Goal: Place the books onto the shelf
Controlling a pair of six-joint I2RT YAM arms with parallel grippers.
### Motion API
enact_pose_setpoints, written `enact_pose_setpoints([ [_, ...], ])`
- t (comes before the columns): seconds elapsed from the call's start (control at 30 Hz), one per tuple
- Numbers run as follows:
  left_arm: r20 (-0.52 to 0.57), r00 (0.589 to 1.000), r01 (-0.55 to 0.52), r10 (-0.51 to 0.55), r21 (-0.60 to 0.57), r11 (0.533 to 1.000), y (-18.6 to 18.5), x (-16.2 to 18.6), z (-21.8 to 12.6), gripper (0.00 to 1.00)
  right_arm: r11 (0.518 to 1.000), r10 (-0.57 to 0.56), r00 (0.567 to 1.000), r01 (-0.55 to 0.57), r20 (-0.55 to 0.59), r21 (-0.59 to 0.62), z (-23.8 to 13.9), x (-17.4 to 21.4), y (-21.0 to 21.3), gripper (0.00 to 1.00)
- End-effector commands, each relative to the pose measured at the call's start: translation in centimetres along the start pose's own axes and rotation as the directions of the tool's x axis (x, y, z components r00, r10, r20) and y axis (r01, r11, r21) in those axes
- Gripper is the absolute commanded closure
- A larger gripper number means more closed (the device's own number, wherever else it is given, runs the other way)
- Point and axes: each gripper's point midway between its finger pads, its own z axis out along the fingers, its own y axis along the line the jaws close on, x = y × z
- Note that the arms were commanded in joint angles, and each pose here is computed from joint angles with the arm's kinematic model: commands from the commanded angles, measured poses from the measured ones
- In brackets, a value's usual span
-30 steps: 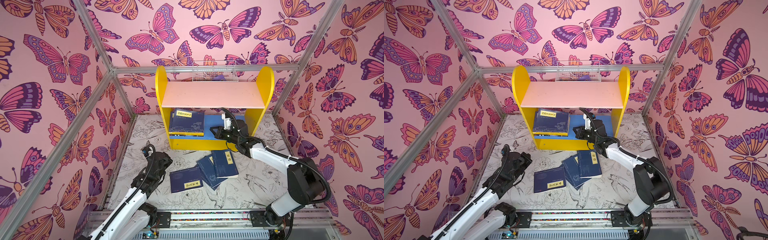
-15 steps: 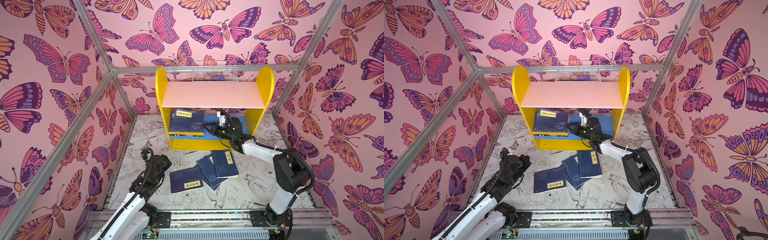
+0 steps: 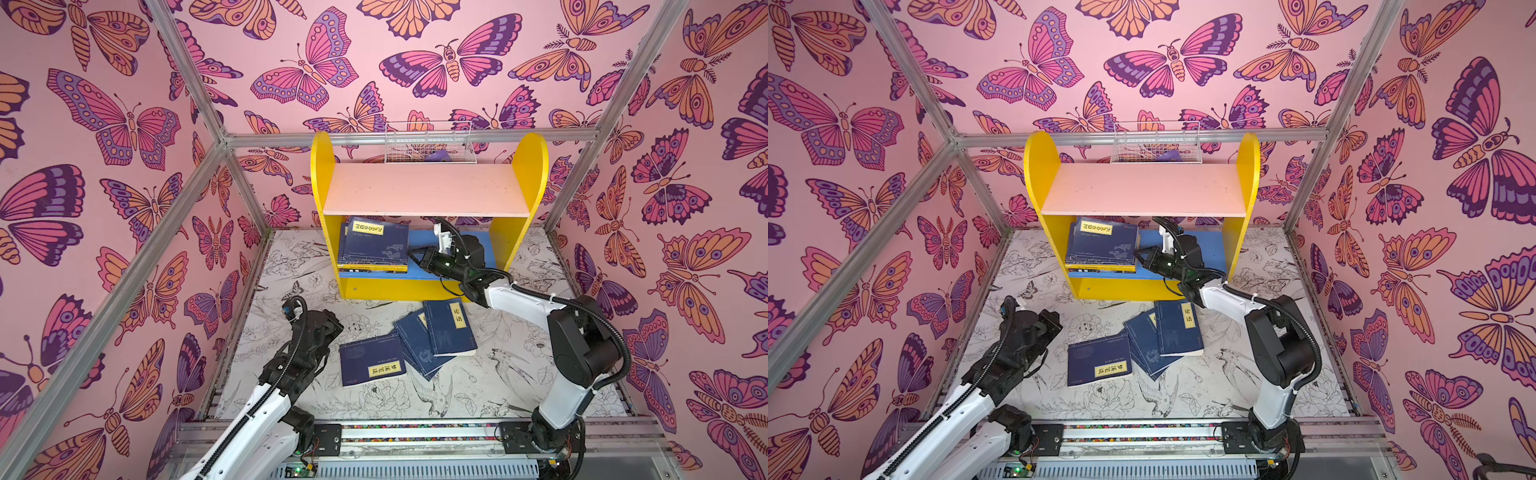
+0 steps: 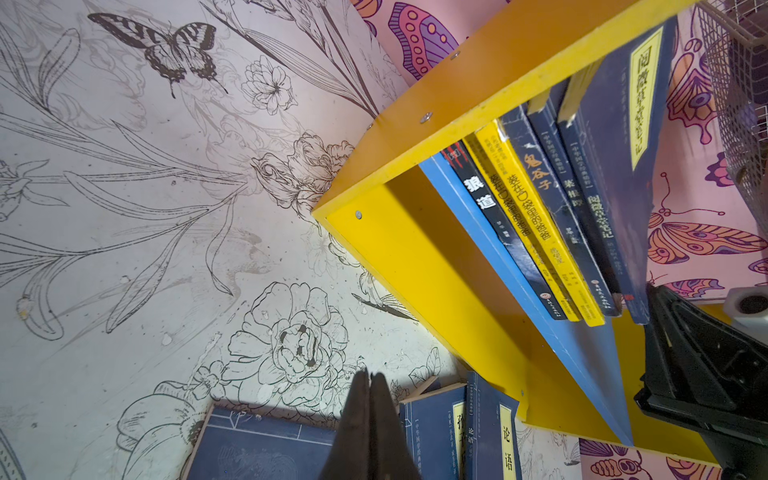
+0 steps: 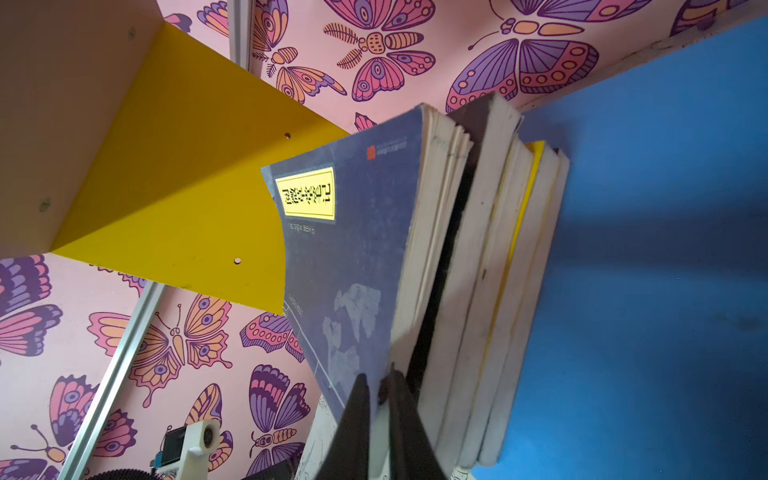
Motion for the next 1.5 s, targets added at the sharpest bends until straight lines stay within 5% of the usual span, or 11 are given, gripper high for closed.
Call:
enact_pose_setpoints([
  [0.0,-0.023,1.0,-0.006,0.005,-0.033,0.999,1.1,0.7,0.1,1.0,1.0,-0.028,0.999,0.028,0.017,0.003,-0.6,-0.6,0.9,0.85],
  [1.1,-0.05,0.999,-0.007,0.004,-0.048,0.999,1.8,1.5,0.6,1.0,0.995,-0.067,0.998,0.068,0.015,-0.067,2.2,-1.8,3.7,0.91],
  [1.47,-0.072,0.996,-0.045,0.043,-0.026,0.999,0.9,1.6,0.7,1.0,0.979,-0.206,0.972,0.204,0.117,0.031,-0.1,-4.4,4.9,0.72],
])
